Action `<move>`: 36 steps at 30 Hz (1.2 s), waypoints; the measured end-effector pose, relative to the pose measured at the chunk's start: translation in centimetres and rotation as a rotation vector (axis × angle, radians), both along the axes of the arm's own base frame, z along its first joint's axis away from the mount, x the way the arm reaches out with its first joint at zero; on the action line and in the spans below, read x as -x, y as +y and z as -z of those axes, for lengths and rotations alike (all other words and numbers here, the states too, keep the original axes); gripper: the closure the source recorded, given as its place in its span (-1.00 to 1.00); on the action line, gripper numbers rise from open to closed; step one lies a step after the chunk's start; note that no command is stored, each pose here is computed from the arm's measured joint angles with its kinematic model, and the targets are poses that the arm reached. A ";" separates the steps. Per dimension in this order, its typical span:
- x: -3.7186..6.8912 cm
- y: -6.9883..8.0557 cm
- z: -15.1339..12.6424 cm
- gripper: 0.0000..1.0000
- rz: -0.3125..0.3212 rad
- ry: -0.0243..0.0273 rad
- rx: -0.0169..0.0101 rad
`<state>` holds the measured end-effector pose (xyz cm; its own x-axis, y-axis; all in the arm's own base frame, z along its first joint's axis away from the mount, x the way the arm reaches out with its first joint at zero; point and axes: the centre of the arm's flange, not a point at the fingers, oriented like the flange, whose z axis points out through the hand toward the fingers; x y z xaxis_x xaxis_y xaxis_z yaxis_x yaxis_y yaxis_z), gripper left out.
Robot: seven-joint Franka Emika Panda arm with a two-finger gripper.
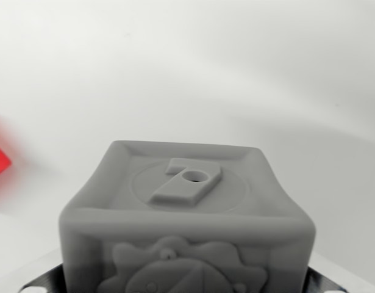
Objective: Destack cube
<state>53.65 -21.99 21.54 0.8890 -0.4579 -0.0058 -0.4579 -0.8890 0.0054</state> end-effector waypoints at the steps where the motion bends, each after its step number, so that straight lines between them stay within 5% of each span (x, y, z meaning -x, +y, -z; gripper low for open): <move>1: 0.0 0.0 0.4 1.00 0.000 0.0011 -0.0003; 36: 0.0 0.0 7.7 1.00 -0.002 0.0000 0.0007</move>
